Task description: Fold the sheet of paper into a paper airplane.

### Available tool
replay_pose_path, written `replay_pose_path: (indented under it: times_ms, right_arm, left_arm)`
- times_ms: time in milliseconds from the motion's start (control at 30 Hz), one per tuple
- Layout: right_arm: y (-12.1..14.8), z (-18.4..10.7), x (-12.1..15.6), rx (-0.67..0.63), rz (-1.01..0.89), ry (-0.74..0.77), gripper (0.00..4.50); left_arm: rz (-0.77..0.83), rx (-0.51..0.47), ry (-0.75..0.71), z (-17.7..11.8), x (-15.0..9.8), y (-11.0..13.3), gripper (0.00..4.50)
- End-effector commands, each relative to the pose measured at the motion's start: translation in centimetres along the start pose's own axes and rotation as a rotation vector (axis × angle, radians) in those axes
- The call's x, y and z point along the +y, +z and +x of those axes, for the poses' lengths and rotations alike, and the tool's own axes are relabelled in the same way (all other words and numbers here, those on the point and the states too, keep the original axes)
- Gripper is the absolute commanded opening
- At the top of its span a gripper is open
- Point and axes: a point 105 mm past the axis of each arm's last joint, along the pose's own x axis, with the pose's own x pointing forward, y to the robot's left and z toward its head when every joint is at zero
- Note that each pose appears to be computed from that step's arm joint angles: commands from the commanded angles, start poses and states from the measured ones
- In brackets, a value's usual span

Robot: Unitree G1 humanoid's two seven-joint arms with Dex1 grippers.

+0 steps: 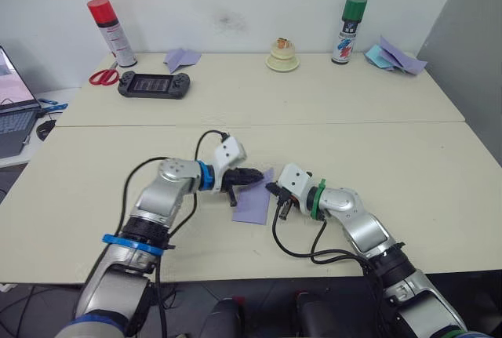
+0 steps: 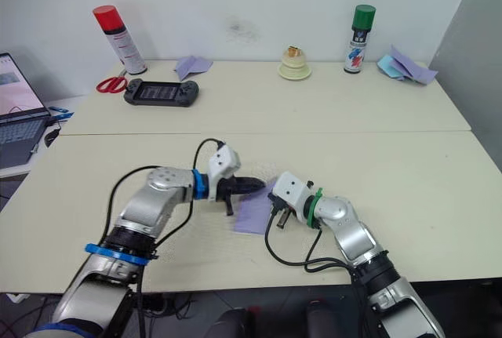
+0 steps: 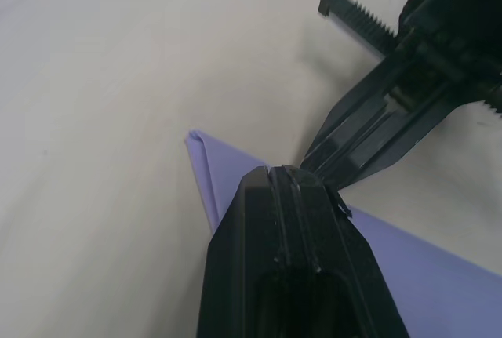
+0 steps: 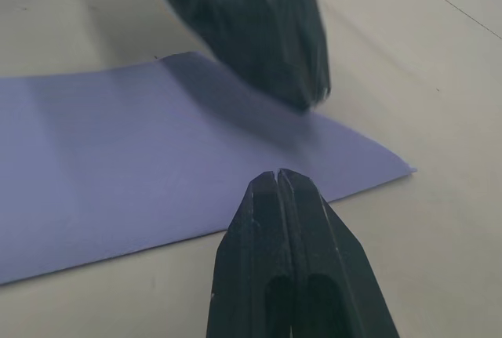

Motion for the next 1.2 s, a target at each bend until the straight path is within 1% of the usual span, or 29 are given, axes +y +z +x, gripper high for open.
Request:
replay_pose_path:
  times_ms: [33,100,133,200,333,400,533,733,833,933,1033,1200]
  right_arm:
    - [-0.5,0.0,1.4,-0.006,-0.001,0.049,0.00]
    - [0.2,-0.2,0.9,-0.055,-0.011,0.023,0.00]
    - [0.9,-0.4,0.2,-0.089,-0.018,-0.016,0.00]
    - [1.4,-0.7,-1.2,-0.118,-0.029,-0.093,0.00]
    - [0.9,-0.6,-3.4,-0.091,-0.024,-0.214,0.00]
    - [0.8,-0.1,-3.9,-0.082,-0.010,-0.241,0.00]
    - [0.7,1.0,-4.0,-0.082,0.013,-0.240,0.00]
    - [0.8,2.1,-3.1,-0.088,0.020,-0.199,0.00]
    - [0.9,1.8,-3.7,-0.088,-0.019,-0.245,0.00]
    - [1.8,1.0,-4.8,-0.141,-0.048,-0.317,0.00]
    - [2.5,0.7,-4.8,-0.186,-0.045,-0.307,0.00]
    - [1.7,1.3,-3.9,-0.156,-0.027,-0.250,0.00]
  left_arm:
    - [0.048,0.029,0.032,-0.1,0.9,-0.4,0.03]
    - [0.042,0.059,0.033,-0.3,1.0,-1.4,0.03]
    - [0.032,0.072,0.030,-0.4,0.9,-1.9,0.03]
    - [0.023,0.084,0.028,-0.6,0.7,-2.4,0.03]
    - [0.013,0.091,0.017,-0.8,0.1,-3.0,0.03]
    - [0.004,0.093,0.015,-0.9,-0.1,-3.2,0.03]
    - [-0.005,0.103,0.017,-1.2,-0.3,-3.6,0.03]
    - [-0.016,0.111,0.026,-1.5,-0.4,-3.9,0.03]
    - [-0.023,0.118,0.033,-1.6,-0.3,-4.1,0.03]
    - [-0.027,0.123,0.036,-1.7,-0.3,-4.4,0.03]
    - [-0.030,0.129,0.038,-1.7,-0.3,-4.7,0.03]
    - [-0.030,0.135,0.033,-1.8,-0.4,-4.8,0.03]
